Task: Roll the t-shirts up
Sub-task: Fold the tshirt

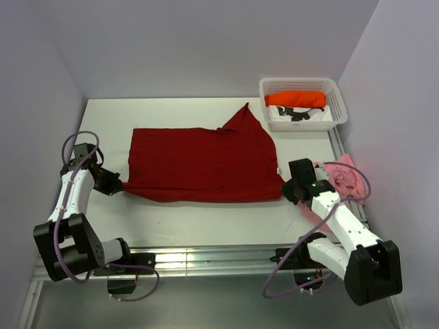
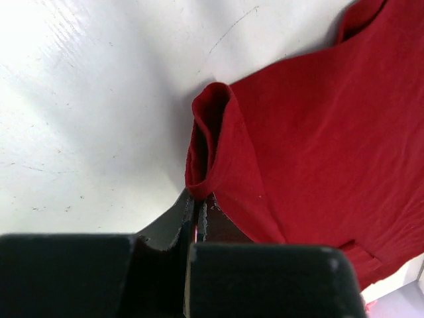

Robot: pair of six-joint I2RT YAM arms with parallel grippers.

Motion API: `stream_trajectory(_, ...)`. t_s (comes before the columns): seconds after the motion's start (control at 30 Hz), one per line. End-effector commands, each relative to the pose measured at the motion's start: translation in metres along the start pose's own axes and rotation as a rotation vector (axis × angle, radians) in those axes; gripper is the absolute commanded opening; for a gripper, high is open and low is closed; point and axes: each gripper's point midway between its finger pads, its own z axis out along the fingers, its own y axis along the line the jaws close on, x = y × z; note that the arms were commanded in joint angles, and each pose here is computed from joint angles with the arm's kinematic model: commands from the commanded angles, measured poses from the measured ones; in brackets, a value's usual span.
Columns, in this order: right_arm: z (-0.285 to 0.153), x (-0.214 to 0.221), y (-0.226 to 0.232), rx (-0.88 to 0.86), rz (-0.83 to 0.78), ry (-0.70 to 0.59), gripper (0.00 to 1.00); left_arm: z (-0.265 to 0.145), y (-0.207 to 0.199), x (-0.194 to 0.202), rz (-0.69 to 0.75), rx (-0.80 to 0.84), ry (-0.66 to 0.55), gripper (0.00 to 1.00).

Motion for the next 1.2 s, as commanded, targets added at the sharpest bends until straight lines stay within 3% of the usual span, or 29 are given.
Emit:
stream_trajectory(0.0, -0.011, -0.018, 0.005, -0.045, -0.003, -0.089, 0.00, -0.009, -0.010, -0.010, 0.043, 0.068, -0.053, 0.01)
stream_trajectory(0.57, -0.004, -0.017, -0.009, 0.001, -0.016, -0.095, 0.00, -0.001, -0.001, -0.012, 0.093, 0.047, -0.081, 0.05)
stream_trajectory(0.67, -0.001, -0.012, -0.015, 0.015, -0.022, -0.077, 0.00, -0.009, -0.006, -0.018, 0.114, 0.074, -0.098, 0.12)
stream_trajectory(0.73, 0.000, -0.010, -0.017, 0.018, -0.031, -0.068, 0.00, -0.019, -0.008, -0.024, 0.114, 0.088, -0.124, 0.37)
stream_trajectory(0.9, -0.001, -0.007, -0.023, 0.016, -0.028, -0.069, 0.00, -0.040, -0.008, -0.038, 0.110, 0.095, -0.185, 0.71)
stream_trajectory(1.0, 0.001, -0.001, -0.026, 0.009, -0.033, -0.051, 0.01, -0.042, -0.012, -0.043, 0.125, 0.114, -0.186, 0.76)
stream_trajectory(1.17, 0.000, 0.001, -0.026, -0.004, -0.060, -0.044, 0.06, -0.021, -0.017, -0.030, 0.158, 0.151, -0.105, 0.75)
